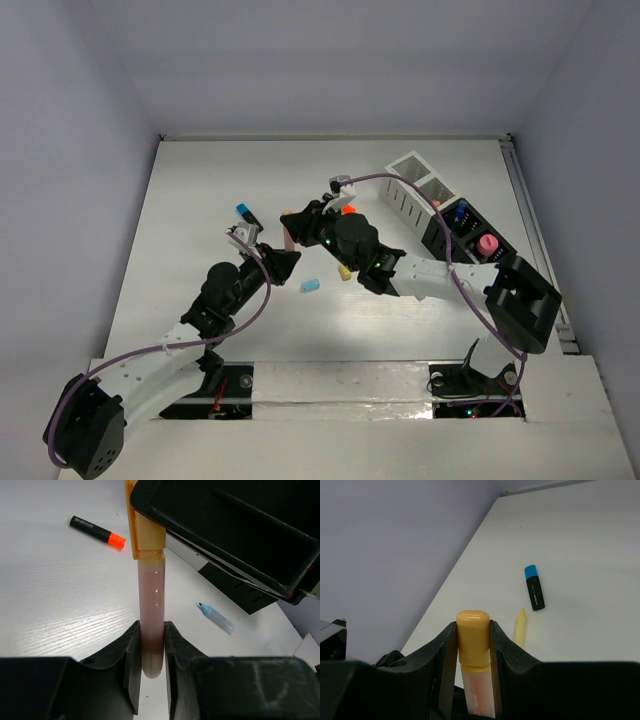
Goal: Sort the stationery into containers
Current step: Close the pen cap on the pen.
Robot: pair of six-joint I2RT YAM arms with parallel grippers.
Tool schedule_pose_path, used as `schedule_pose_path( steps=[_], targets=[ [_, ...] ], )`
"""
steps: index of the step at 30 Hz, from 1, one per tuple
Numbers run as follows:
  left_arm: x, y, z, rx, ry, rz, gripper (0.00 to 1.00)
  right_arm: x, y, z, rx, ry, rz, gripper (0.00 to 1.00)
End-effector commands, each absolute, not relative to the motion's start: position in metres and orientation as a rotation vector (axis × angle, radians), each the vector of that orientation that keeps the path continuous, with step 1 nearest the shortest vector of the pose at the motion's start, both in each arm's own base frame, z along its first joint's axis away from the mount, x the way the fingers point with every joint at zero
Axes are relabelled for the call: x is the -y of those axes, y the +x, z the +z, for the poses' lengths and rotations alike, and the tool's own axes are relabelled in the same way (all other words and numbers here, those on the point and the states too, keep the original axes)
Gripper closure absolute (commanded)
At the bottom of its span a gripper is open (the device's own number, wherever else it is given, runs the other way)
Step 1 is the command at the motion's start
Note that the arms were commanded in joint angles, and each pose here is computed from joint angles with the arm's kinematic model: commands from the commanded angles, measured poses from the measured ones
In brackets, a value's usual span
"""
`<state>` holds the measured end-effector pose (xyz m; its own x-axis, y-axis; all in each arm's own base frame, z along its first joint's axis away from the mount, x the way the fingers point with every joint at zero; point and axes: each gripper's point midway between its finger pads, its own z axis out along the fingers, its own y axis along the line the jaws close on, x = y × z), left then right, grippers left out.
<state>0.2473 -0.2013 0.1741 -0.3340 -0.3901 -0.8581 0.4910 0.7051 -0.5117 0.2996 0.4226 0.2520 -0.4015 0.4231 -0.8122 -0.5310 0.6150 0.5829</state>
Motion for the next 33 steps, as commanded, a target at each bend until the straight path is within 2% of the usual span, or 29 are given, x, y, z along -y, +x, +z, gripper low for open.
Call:
schedule_pose_path(
  steps=[1, 16, 22, 28, 33],
  targets=[
    [0.2, 0.252, 0.209, -1.561, 0.054, -0.929, 1.0, -0.434, 0.272, 0.246, -1.7, -0.206, 1.114, 0.96],
    [0.203, 0.25, 0.213, -1.552, 0.07, -0.958, 1.0, -0.435, 0.232, 0.222, -1.733, -0.503, 1.162, 1.0],
    [0.199, 0.249, 0.216, -1.54, 0.058, -0.949, 1.0, -0.43, 0.225, 0.214, -1.782, -0.529, 1.16, 1.0],
    [0.192, 0.247, 0.229, -1.495, 0.04, -0.942, 1.0, -0.416, 0.212, 0.169, -1.935, -0.529, 1.133, 1.0],
    [0.193, 0.247, 0.23, -1.495, 0.044, -0.941, 1.0, -0.398, 0.197, 0.11, -2.103, -0.486, 1.106, 1.0]
  ],
)
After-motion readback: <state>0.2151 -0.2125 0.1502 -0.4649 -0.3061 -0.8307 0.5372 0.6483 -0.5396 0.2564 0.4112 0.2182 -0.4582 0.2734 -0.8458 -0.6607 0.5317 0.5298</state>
